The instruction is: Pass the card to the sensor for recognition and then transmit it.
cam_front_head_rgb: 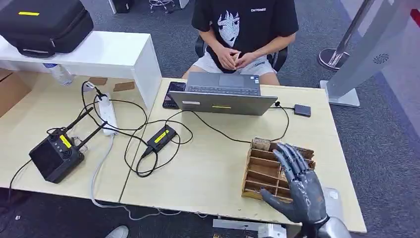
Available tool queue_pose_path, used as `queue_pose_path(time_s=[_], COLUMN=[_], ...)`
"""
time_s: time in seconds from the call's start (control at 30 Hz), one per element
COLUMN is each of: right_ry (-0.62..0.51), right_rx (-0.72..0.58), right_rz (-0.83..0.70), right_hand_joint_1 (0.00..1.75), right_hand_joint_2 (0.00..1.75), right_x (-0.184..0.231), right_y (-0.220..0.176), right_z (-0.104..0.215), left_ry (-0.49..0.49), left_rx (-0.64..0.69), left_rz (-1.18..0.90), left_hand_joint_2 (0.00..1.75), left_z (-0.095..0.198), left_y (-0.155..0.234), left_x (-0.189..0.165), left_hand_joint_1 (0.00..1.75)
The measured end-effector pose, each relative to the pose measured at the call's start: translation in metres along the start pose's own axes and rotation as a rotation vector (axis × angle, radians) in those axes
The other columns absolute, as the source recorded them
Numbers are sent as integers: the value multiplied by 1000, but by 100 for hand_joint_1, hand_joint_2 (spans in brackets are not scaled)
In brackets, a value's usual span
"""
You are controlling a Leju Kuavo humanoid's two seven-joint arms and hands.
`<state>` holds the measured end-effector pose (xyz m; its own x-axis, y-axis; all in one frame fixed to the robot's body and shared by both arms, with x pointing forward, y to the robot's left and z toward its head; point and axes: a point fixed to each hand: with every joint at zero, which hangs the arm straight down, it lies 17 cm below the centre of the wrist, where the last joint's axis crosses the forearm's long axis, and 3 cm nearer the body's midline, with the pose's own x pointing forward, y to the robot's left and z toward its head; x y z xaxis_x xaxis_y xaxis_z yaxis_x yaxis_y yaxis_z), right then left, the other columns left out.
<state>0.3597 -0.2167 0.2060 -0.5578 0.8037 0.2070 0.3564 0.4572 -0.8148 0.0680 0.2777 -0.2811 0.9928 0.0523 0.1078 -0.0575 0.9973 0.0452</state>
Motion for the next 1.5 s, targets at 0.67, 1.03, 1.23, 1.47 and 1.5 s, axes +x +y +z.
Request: queue_pose_path(time_s=[0.67,1.03,1.23,1.47,1.5], right_ry=[5,31,74,107,113], right_rx=[198,220,224,227,225], right_rz=[180,314,326,351,354], right_hand_joint_1=[0,0,0,0,0], right_hand_joint_2=[175,175,175,175,175], right_x=[8,-7,-23,-37,-39], right_y=[92,98,96,94,94], right_z=[55,60,64,66,66], left_ry=[0,0,0,0,0], left_rx=[1,1,1,2,2], left_rz=[-22,-27,-27,-33,-33], left_hand_joint_2=[175,175,175,175,175], left_z=[0,0,0,0,0], left_y=[0,0,0,0,0], left_x=[0,0,0,0,0], left_hand_joint_1=[0,0,0,0,0])
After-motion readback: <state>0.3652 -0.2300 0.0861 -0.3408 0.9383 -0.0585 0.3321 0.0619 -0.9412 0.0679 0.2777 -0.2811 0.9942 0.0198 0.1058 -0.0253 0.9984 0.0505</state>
